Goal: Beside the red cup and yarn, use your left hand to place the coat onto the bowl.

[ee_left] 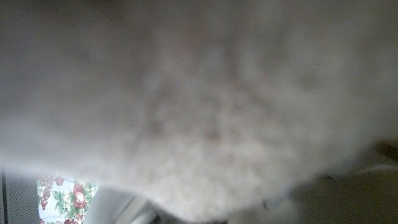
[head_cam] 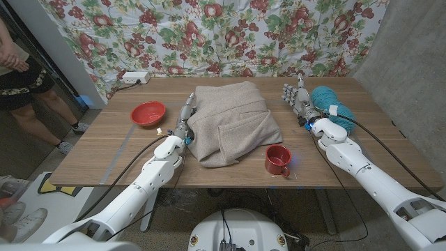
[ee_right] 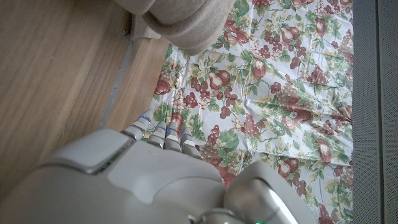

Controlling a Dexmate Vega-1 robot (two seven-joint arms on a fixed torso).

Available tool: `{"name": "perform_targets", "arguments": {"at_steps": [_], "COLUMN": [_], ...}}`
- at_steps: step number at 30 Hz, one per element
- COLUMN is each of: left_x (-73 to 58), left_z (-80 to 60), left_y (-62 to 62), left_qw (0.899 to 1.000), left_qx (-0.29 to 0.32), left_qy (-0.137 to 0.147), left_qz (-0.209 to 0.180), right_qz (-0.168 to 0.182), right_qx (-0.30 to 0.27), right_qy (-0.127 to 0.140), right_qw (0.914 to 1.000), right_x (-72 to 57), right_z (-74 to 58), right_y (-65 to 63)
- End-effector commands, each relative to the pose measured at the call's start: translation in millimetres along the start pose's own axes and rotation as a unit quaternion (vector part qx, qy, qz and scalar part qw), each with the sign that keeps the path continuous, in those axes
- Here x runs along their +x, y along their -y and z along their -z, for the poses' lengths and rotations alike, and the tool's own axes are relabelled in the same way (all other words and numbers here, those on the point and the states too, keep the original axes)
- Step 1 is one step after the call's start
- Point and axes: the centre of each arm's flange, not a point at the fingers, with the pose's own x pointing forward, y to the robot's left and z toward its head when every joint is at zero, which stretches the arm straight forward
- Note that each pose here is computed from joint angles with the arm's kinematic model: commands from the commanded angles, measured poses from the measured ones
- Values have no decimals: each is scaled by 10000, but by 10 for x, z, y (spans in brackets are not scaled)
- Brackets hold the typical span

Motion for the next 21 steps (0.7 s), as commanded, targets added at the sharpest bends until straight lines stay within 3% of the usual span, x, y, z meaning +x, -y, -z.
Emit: {"name": "perform_targets", "arguments": {"at_steps": [1,21], "left_x": [38,87], "left_z": [2,-43], "left_y": [48,120], "left_qw": [10000,9997], "left_qx": [72,150], "left_qy": [-58,-163], "left_qz": [-5,81], "right_qz": [8,6], "right_qx": [31,47], "right_qy": [82,162], "right_qw": [10000,9999], "right_x": [-11,-53], "right_z": [-33,-55], "right_y": [26,63]}}
